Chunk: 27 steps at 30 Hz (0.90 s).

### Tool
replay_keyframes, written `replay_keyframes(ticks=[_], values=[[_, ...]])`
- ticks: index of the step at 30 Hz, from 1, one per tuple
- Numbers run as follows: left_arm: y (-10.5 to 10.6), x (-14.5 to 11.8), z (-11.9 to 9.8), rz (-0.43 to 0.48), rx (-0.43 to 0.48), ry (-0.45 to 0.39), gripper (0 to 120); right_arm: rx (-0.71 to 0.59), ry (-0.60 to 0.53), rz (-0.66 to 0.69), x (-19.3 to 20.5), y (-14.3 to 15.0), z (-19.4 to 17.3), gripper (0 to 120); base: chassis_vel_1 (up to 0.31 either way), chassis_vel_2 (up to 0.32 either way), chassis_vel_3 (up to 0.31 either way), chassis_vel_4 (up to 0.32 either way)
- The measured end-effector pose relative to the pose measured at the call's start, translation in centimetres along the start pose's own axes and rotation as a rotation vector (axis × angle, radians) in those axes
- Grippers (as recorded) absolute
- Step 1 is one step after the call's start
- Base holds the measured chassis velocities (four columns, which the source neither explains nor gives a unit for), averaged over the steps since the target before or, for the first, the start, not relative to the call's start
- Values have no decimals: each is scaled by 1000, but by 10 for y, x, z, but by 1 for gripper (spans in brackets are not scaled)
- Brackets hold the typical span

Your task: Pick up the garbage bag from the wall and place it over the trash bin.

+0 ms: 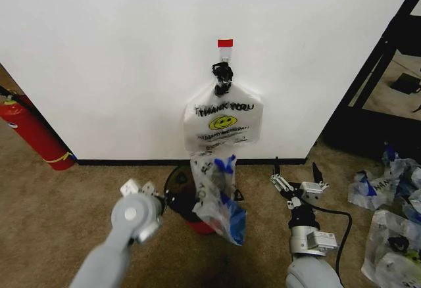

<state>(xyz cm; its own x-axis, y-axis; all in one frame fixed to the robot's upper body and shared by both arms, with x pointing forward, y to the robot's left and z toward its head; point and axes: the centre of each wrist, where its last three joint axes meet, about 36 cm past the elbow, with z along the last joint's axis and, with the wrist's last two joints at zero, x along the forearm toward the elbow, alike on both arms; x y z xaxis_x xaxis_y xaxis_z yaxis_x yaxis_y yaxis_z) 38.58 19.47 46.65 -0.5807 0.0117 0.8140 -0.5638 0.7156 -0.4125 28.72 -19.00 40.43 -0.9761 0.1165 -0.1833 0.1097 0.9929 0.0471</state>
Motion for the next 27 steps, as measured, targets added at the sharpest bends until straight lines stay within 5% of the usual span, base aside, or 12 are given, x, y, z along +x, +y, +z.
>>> replay_keyframes(ticks=[10,19,27], values=[[10,2,15,-18,109,-46,4,-31,66,-43,-7,-4,7,100,0,0,0,0],[9,10,22,13,62,-58,5,-61,116,-58,-6,-4,15,100,0,0,0,0],[3,28,22,77,-31,-78,36,-322,389,-214,-12,-15,21,100,0,0,0,0]])
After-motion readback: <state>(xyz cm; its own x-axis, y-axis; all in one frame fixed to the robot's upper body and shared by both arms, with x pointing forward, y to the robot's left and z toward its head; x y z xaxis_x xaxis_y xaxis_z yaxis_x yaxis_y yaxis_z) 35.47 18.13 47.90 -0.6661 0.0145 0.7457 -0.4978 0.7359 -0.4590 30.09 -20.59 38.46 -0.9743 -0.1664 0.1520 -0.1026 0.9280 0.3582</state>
